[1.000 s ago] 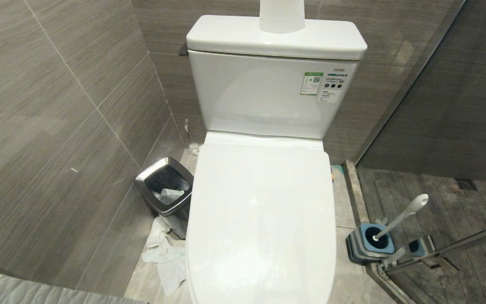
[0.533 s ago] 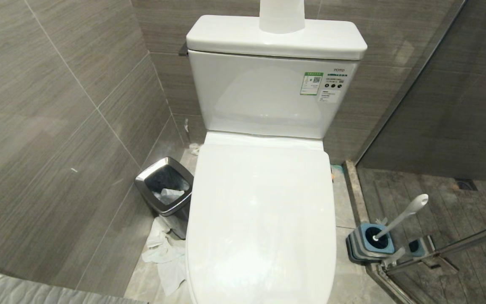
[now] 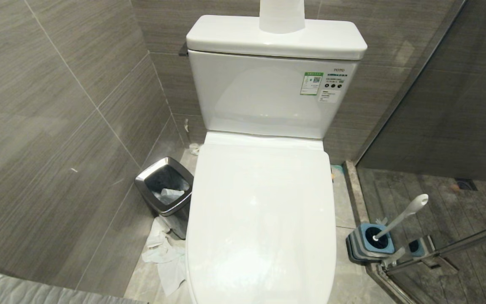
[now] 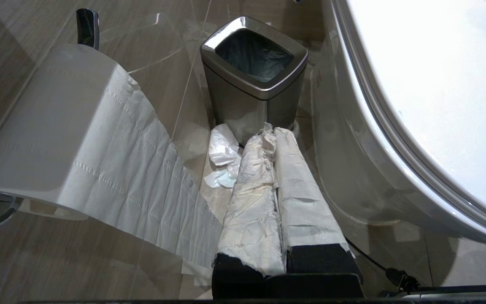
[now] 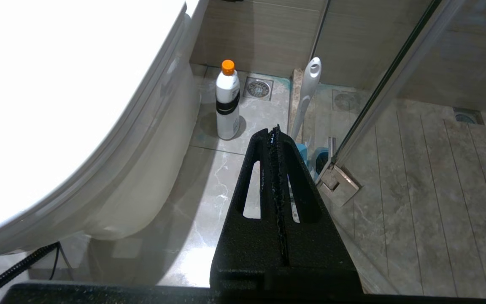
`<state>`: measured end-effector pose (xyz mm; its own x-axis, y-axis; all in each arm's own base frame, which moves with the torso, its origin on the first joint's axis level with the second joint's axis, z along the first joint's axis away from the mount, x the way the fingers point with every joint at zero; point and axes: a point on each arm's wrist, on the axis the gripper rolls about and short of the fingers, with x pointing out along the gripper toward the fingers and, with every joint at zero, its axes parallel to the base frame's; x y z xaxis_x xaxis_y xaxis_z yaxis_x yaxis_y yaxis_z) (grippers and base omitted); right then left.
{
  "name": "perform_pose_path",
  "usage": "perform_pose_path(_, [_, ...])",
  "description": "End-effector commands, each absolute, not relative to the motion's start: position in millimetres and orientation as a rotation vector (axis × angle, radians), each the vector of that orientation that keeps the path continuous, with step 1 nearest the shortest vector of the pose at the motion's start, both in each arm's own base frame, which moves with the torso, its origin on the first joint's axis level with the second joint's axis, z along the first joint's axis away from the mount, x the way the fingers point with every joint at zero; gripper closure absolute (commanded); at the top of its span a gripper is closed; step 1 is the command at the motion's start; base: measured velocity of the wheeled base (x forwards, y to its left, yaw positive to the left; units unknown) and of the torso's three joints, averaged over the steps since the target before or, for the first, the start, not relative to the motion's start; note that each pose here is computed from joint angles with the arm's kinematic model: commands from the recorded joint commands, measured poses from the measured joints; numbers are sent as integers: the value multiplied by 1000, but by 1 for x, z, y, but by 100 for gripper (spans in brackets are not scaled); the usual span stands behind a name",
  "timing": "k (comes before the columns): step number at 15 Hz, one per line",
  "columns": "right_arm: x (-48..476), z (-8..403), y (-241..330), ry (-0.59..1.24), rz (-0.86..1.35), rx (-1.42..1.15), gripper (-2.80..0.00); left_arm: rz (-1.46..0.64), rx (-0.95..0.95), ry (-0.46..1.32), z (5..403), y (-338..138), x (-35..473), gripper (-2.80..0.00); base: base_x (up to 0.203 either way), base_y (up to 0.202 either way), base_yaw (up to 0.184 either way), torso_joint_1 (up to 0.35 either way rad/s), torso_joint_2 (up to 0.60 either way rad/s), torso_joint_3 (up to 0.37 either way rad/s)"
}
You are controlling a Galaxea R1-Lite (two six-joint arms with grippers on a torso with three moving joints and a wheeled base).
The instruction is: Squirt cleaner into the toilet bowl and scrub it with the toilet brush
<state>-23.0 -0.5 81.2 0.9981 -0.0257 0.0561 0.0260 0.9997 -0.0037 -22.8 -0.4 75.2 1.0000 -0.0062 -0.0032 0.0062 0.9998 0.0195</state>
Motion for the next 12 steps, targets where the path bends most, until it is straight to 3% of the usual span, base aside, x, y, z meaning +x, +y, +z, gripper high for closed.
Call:
perform_pose_path(1, [-21,74,-1,-32,-26,-6,0,-6,20,6,75,0,-23,0,0,0,0,0,0,0])
perform_pose_path(12, [-21,74,-1,-32,-26,2,0,-6,20,6,75,0,-23,0,0,0,0,0,0,0])
